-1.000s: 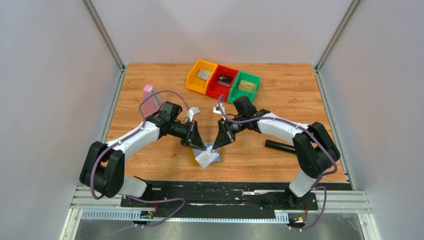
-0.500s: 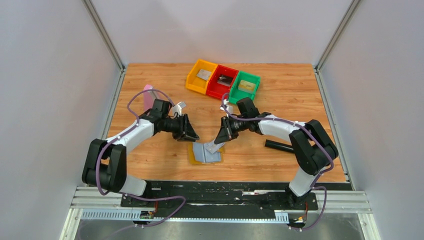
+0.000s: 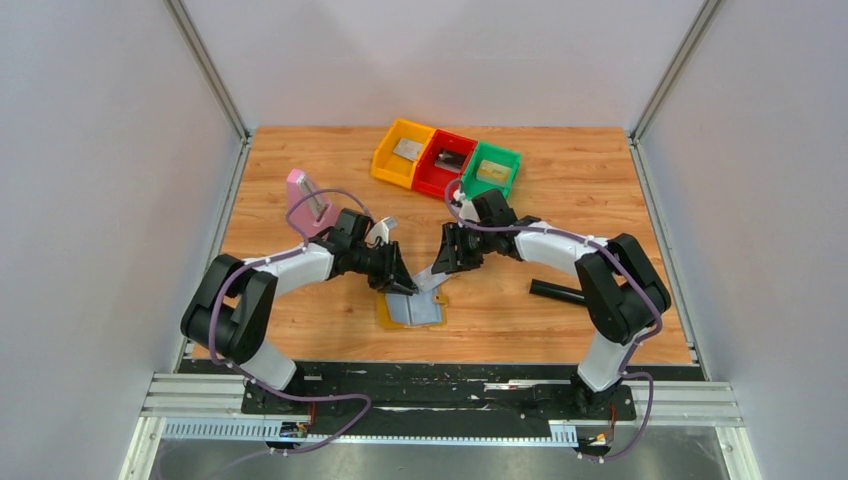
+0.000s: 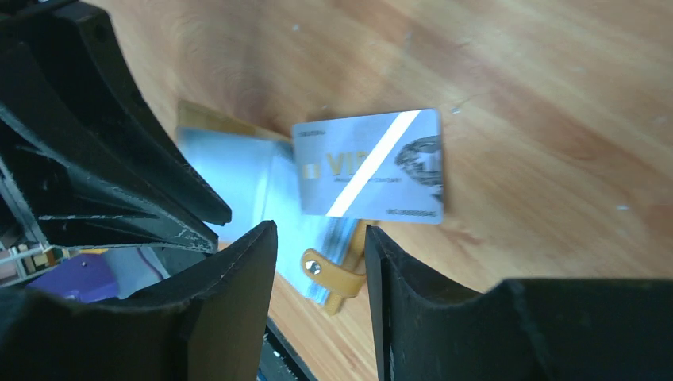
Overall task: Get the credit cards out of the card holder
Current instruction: Remove the credit card from the card holder.
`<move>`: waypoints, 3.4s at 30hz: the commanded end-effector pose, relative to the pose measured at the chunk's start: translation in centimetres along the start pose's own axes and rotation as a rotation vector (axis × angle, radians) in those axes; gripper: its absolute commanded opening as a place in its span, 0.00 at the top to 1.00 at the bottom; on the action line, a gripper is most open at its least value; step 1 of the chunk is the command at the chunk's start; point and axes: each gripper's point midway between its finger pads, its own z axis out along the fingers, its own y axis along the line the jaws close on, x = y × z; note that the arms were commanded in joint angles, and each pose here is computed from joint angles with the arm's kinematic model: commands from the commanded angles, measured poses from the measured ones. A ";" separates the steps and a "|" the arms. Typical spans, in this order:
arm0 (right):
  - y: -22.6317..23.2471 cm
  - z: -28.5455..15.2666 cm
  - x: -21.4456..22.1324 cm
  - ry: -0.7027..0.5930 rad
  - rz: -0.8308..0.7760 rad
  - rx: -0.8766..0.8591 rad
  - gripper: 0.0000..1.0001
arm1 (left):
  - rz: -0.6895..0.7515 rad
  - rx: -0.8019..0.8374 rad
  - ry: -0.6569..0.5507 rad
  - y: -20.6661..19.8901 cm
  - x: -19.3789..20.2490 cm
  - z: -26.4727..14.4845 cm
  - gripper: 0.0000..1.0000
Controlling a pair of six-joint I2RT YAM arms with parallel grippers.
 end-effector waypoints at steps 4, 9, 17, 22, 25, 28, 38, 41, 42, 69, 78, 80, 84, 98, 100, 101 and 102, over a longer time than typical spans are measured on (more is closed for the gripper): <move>-3.0 -0.6 -2.6 -0.056 0.036 0.099 0.54 | 0.027 -0.002 -0.117 -0.5 -3.9 1.1 0.73; -3.4 -1.0 -3.6 -0.087 0.061 0.122 0.54 | 0.020 -0.122 -0.180 1.3 -5.3 0.9 0.67; -4.0 0.5 -4.6 -0.086 0.019 0.102 0.54 | -0.023 -0.194 -0.199 3.5 -5.7 1.6 0.58; -4.7 1.7 -4.1 -0.054 0.032 0.110 0.54 | -0.033 -0.202 -0.207 4.1 -5.9 2.1 0.54; -5.0 2.5 -3.2 -0.031 0.046 0.118 0.55 | -0.035 -0.197 -0.212 4.1 -6.0 2.2 0.53; -5.1 3.2 -2.3 -0.015 0.066 0.121 0.56 | -0.040 -0.203 -0.216 4.5 -5.9 2.3 0.53; -5.6 3.5 0.1 -0.009 0.145 0.141 0.58 | -0.055 -0.113 -0.200 3.5 -5.2 2.9 0.58; -5.6 3.5 0.4 -0.015 0.164 0.135 0.59 | -0.062 -0.084 -0.194 3.0 -4.9 2.8 0.60; -5.5 3.4 0.5 -0.017 0.169 0.132 0.59 | -0.067 -0.075 -0.195 2.9 -4.9 2.9 0.61; 3.1 -6.4 -3.3 -0.113 -0.198 -0.186 0.44 | 0.097 0.083 -0.099 -3.2 -4.7 -1.3 1.00; 4.5 -7.2 -2.3 -0.062 -0.251 -0.270 0.33 | 0.206 0.248 -0.027 -7.9 -1.8 -4.3 1.00; 4.8 -7.2 -2.2 -0.050 -0.253 -0.291 0.32 | 0.226 0.272 -0.016 -8.7 -1.3 -4.7 1.00; 5.6 -7.0 -1.6 -0.014 -0.249 -0.346 0.32 | 0.233 0.285 -0.011 -9.4 -1.0 -5.1 1.00; 8.0 -8.4 -3.3 -0.148 -0.187 -0.362 1.00 | 0.263 0.238 -0.042 -10.0 -3.3 -5.8 0.71; 8.3 -9.2 -4.2 -0.191 -0.155 -0.356 1.00 | 0.241 0.213 -0.103 -9.4 -5.0 -7.0 0.60; 8.6 -9.7 -4.8 -0.221 -0.146 -0.355 1.00 | 0.224 0.204 -0.144 -9.0 -6.2 -7.9 0.57; 8.8 -10.1 -5.3 -0.243 -0.118 -0.351 1.00 | 0.226 0.204 -0.168 -9.2 -6.6 -8.6 0.54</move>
